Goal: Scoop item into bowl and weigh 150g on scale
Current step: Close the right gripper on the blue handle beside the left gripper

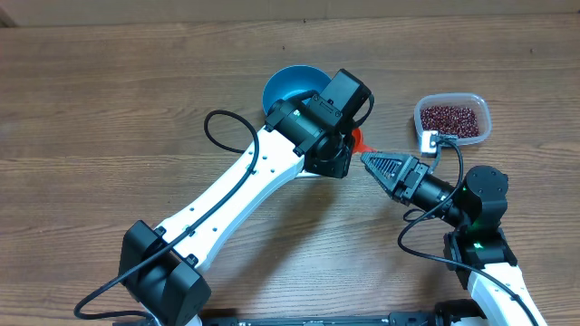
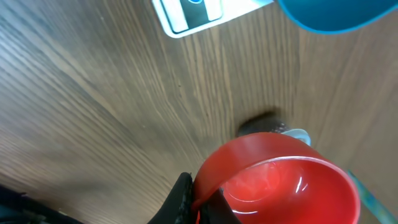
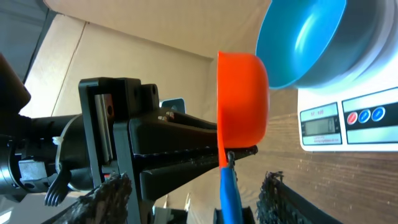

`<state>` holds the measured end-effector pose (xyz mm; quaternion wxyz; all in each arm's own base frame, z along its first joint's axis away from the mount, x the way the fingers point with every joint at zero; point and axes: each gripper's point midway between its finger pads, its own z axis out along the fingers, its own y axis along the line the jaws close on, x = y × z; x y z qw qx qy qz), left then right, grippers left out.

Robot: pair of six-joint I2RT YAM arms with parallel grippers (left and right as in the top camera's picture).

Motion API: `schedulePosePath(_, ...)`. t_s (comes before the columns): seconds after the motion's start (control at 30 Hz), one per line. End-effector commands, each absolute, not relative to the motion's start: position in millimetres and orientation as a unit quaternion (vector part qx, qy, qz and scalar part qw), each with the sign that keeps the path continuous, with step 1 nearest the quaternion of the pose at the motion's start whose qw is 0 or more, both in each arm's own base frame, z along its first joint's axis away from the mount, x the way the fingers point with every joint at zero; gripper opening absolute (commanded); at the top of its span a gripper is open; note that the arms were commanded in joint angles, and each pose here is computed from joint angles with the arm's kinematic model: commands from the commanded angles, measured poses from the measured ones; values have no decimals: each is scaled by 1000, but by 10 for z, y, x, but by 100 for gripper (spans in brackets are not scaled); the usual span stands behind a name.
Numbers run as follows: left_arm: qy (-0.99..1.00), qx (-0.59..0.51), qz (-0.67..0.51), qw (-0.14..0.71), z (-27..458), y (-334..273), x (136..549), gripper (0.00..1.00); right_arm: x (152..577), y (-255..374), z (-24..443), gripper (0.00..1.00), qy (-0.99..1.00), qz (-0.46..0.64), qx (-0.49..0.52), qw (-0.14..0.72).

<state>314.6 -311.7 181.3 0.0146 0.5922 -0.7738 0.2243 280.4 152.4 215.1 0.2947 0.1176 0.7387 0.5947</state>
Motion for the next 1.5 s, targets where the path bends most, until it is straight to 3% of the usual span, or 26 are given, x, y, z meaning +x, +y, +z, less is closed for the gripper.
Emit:
schedulePosePath(0.0, -766, 594, 247, -2, 1985, -3131, 3195, 4, 2871, 1511, 2302, 66, 728, 594, 111, 322)
schedulePosePath(0.23, -766, 594, 247, -2, 1985, -3132, 3196, 5, 2922, 1476, 2349, 66, 723, 590, 114, 343)
schedulePosePath(0.3, -766, 594, 247, -2, 1985, -3132, 3196, 5, 2923, 1475, 2349, 58, 723, 589, 115, 343)
schedulePosePath(0.37, -766, 594, 247, -2, 1987, -3134, 3198, 5, 2934, 1466, 2348, 40, 722, 587, 117, 346)
schedulePosePath(0.43, -766, 593, 249, -1, 1991, -3143, 3199, 5, 2946, 1456, 2347, 35, 723, 584, 117, 351)
schedulePosePath(0.77, -765, 592, 255, -1, 2006, -3162, 3217, 5, 2956, 1447, 2345, 32, 723, 581, 118, 355)
schedulePosePath(1.1, -765, 591, 256, -1, 2007, -3166, 3217, 5, 2966, 1445, 2309, 4, 727, 576, 115, 357)
schedulePosePath(1.23, -765, 591, 255, -1, 2006, -3165, 3217, 4, 2978, 1445, 2280, 4, 729, 575, 118, 353)
schedulePosePath(1.3, -765, 591, 255, -1, 2006, -3163, 3217, 13, 2983, 1446, 2268, 4, 730, 574, 119, 352)
schedulePosePath(1.33, -765, 591, 255, -1, 2006, -3162, 3218, 24, 2984, 1446, 2264, 4, 730, 574, 119, 351)
schedulePosePath(1.37, -765, 592, 254, -1, 2004, -3159, 3215, 38, 2984, 1446, 2264, 4, 730, 574, 119, 351)
schedulePosePath(1.43, -766, 592, 253, -1, 2000, -3155, 3210, 90, 2985, 1446, 2264, 4, 730, 574, 119, 351)
schedulePosePath(1.47, -767, 593, 247, 0, 1985, -3135, 3190, 100, 2985, 1444, 2264, 4, 730, 573, 118, 353)
